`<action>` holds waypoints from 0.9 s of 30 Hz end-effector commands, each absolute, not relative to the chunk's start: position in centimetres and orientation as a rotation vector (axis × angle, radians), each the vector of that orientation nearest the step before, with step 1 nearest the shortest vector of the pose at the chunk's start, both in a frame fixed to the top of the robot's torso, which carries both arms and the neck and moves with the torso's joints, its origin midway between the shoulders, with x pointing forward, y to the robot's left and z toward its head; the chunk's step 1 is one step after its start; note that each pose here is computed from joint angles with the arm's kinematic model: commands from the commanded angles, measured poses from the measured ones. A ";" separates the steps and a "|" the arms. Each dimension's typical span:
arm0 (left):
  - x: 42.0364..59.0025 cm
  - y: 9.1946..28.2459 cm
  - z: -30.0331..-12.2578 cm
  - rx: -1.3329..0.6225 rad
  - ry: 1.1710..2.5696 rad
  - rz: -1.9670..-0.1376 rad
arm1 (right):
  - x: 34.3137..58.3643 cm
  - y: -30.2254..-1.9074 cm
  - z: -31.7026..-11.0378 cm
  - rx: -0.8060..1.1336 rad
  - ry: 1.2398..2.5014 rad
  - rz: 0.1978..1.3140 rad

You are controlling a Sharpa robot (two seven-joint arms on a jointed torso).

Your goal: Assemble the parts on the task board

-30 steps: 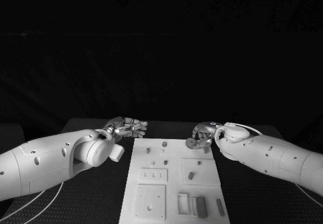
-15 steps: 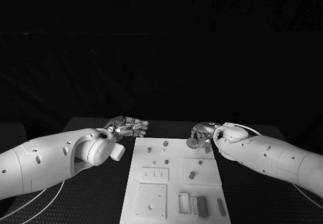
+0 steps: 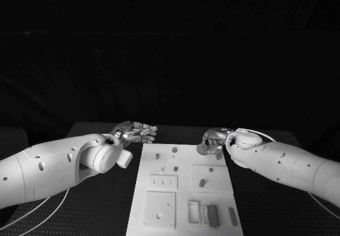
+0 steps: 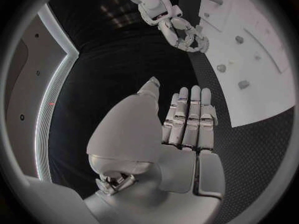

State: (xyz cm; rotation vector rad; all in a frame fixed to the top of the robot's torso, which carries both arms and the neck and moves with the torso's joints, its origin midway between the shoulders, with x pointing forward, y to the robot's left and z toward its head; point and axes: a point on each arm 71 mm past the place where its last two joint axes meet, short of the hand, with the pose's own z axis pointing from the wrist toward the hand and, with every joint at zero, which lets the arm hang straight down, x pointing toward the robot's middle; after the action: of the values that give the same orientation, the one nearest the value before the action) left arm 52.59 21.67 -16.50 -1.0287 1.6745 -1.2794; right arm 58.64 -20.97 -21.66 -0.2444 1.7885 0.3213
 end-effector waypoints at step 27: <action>52.3 21.0 -16.3 -1.006 1.695 -1.314 | 58.0 -20.2 -23.9 -0.273 1.847 0.325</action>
State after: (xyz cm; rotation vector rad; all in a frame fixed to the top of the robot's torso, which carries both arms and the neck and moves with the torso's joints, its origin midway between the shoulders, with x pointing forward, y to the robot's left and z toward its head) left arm 52.36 21.29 -16.49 -1.0228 1.6886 -1.2937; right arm 58.73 -20.58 -22.10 -0.2384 1.7736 0.3231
